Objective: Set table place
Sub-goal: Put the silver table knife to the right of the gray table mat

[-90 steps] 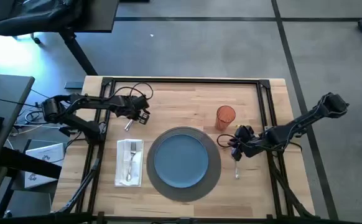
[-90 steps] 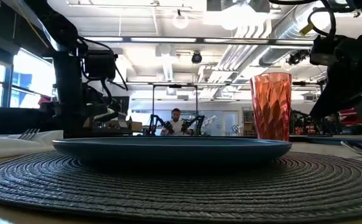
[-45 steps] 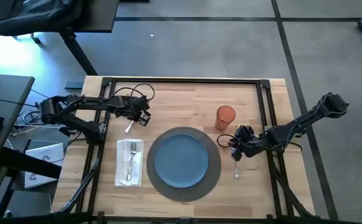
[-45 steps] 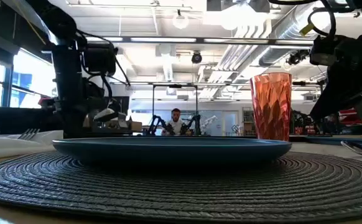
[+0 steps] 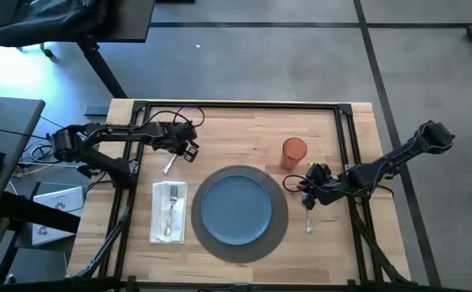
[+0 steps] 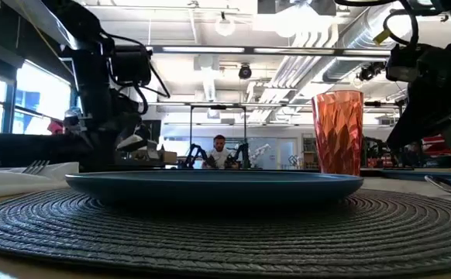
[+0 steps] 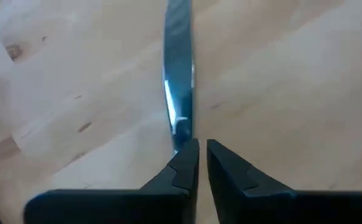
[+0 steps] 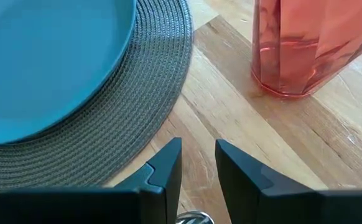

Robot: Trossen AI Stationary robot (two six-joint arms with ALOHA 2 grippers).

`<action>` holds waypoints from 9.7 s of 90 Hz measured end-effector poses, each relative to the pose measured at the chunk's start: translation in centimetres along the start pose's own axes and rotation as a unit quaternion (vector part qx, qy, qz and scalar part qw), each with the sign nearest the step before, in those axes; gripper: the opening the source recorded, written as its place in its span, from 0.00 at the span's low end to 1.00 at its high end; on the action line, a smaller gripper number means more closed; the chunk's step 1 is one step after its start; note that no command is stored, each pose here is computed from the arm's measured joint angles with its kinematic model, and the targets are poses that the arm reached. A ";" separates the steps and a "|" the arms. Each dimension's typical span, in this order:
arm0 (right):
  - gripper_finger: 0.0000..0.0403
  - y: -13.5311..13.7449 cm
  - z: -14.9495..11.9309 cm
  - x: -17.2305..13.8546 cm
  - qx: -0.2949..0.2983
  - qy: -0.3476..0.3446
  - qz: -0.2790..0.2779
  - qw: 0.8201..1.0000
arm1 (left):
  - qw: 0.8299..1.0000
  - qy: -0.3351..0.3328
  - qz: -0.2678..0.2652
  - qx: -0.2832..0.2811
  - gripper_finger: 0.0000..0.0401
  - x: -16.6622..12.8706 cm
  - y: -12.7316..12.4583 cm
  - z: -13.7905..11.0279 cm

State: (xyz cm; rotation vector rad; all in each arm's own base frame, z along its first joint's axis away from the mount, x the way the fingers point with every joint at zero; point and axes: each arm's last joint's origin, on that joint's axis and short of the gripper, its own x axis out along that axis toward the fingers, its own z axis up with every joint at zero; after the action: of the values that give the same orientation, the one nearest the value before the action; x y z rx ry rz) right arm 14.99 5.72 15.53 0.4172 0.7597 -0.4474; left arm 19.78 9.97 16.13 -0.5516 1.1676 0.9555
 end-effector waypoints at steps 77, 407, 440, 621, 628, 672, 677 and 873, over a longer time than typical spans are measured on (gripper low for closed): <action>0.21 0.0 0.0 0.0 0.005 0.002 0.001 1.000 | 0.999 -0.016 0.027 -0.023 0.32 3.5 0.5 -4.7; 0.21 0.7 0.7 0.0 -0.001 -0.043 0.027 0.999 | 0.963 -0.167 -0.125 0.170 0.31 4.8 -4.8 -1.9; 0.21 0.7 0.7 0.0 -0.005 -0.043 0.027 0.999 | 0.963 -0.146 -0.137 0.180 0.01 4.9 -4.8 -2.2; 0.21 0.6 0.6 0.0 -0.011 -0.036 0.024 0.999 | 0.968 -0.113 -0.128 0.184 0.42 3.6 -4.4 -1.7; 0.21 0.6 0.6 0.0 -0.011 -0.036 0.024 0.999 | 0.968 -0.112 -0.127 0.184 0.42 3.6 -4.4 -1.7; 0.21 0.6 0.6 0.0 -0.021 -0.036 0.023 0.999 | 0.969 -0.107 -0.129 0.179 0.42 3.7 -4.4 -1.8; 0.21 0.6 0.6 0.0 -0.028 -0.036 0.023 0.999 | 0.970 -0.106 -0.130 0.178 0.42 3.7 -4.4 -1.8; 0.21 6.6 26.5 25.2 -0.083 0.001 0.028 0.996 | 0.973 -0.038 -0.104 0.202 0.42 1.0 -1.3 -6.3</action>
State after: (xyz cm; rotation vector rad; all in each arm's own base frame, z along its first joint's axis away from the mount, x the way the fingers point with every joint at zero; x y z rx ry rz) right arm 49.42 -8.29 15.69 0.2822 0.7788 -0.3292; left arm 17.73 4.62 12.92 -0.2978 1.1692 0.5340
